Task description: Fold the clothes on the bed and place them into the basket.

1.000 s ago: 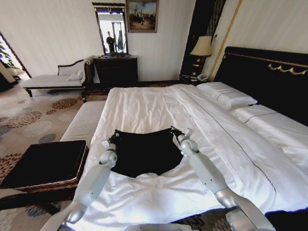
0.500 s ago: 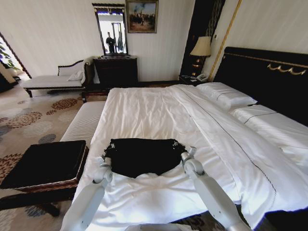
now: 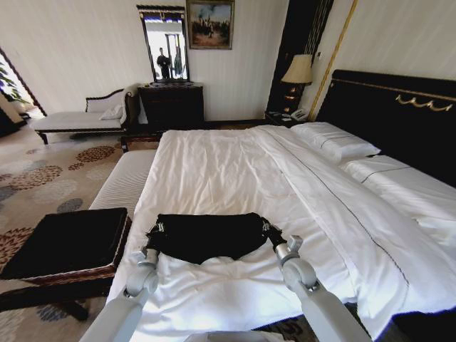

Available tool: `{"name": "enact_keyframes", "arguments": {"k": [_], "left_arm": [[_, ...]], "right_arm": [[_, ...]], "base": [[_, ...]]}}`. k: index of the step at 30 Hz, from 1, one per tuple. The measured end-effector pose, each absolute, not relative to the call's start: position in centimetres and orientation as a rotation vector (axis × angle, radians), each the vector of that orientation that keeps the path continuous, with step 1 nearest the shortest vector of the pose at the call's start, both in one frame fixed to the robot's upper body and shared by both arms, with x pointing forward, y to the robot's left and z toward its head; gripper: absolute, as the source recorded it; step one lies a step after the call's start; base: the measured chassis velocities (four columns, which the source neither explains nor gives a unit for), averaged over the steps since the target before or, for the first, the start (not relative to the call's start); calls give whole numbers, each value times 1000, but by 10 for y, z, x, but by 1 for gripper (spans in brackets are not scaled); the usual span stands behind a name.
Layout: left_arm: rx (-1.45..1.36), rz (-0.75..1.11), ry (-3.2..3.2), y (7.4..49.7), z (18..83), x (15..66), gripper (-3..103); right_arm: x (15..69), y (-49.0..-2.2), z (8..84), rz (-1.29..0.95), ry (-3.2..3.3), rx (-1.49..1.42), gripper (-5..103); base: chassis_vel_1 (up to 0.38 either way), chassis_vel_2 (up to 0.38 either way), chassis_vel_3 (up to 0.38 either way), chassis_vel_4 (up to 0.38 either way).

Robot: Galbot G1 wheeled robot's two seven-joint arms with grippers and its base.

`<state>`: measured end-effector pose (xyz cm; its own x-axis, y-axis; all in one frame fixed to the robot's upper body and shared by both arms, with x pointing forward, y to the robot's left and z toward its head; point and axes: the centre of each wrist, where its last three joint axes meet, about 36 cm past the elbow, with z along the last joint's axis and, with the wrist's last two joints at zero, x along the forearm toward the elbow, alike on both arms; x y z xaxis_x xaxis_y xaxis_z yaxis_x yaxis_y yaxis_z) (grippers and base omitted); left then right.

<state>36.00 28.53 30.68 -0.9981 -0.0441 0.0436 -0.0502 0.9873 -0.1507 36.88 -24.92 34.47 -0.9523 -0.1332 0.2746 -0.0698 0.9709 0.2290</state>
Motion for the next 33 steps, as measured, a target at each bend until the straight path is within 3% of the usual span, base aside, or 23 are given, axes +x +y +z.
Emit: {"name": "enact_keyframes", "arguments": {"k": [21,23,24,26,30,31,33], "left_arm": [[36,63,-3077,284,292,324,-1],[25,37,-3083,284,296,319,9],[19,22,-3088,285,298,316,9],[9,1,-3096,286,300,311,14],[-11,-5,-3110,293,314,285,36],[-11,-5,-3110,293,314,285,36],[-4,6,-3118,299,322,273,36]], "right_arm": [[337,-252,333,-255,-2797,125,0],[335,-251,333,-252,-2798,133,0],[334,-252,334,-247,-2797,135,0],[330,-253,334,-234,-2797,134,5],[313,-263,342,-194,-2812,113,22],[313,-263,342,-194,-2812,113,22],[305,-268,352,-182,-2831,108,33]], "base": [[0,0,0,0],[0,0,0,0],[0,0,0,0],[0,0,0,0],[0,0,0,0],[0,0,0,0],[0,0,0,0]]}}
